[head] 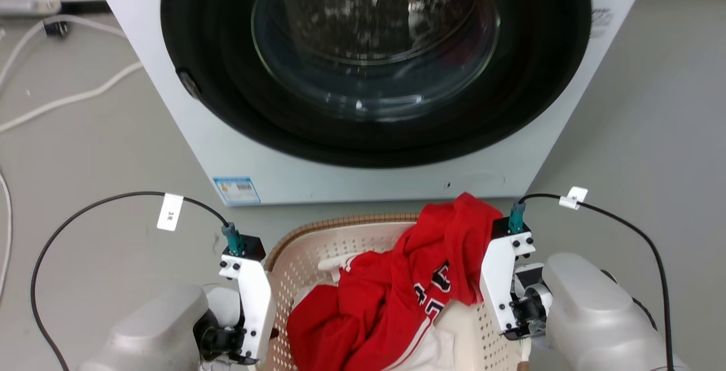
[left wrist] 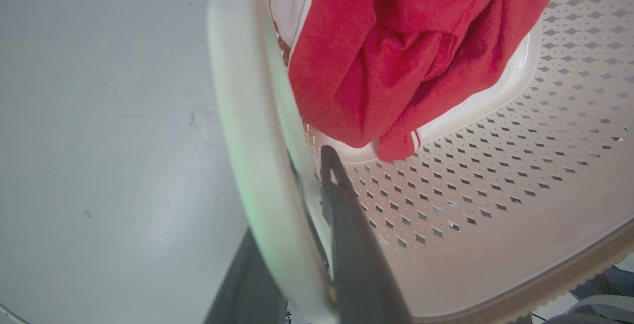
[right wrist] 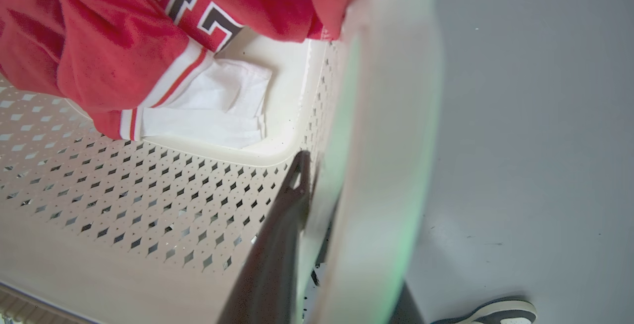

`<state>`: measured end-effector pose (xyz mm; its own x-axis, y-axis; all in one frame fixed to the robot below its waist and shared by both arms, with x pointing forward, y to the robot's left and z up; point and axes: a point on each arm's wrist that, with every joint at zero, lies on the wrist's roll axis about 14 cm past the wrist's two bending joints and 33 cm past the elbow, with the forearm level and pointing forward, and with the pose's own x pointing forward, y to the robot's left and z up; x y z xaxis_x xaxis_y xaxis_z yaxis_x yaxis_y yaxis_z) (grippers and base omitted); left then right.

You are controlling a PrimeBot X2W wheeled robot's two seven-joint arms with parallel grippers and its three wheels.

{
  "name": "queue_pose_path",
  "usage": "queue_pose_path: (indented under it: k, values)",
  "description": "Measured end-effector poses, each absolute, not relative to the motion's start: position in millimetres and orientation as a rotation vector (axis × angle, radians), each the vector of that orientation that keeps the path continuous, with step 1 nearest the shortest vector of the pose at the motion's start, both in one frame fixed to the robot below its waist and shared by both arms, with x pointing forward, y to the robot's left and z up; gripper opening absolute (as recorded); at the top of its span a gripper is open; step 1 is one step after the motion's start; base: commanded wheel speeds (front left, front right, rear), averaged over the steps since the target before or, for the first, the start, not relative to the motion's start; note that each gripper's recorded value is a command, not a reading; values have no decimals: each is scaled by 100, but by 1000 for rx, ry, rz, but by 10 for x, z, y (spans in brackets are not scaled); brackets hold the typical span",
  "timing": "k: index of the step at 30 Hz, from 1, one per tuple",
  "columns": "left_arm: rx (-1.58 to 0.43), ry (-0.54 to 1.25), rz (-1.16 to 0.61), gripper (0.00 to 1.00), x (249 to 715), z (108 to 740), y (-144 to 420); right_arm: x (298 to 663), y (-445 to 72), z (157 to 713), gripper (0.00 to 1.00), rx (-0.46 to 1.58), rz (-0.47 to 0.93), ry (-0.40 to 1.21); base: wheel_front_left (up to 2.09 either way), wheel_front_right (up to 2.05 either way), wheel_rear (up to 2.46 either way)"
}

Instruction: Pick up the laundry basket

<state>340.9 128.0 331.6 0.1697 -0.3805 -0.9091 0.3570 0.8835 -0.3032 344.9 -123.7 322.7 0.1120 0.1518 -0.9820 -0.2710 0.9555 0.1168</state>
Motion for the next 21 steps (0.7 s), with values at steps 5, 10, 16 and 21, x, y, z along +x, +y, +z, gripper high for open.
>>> queue_pose_path:
  k: [5,10,16,21]
  values:
    - [-7,1303,-534,0,3298,3473,1274,3371,-1247,3411,0,-89,304,1409,0,0,0]
    - [-9,1327,-533,0,3157,3566,1291,3251,-1238,3539,0,-80,307,1416,0,0,0]
    - [-9,1356,-541,0,3047,3642,1288,3188,-1234,3647,0,-73,308,1415,0,0,0]
    - [-5,1371,-542,0,3001,3683,1305,3146,-1212,3690,0,-57,315,1422,0,0,0]
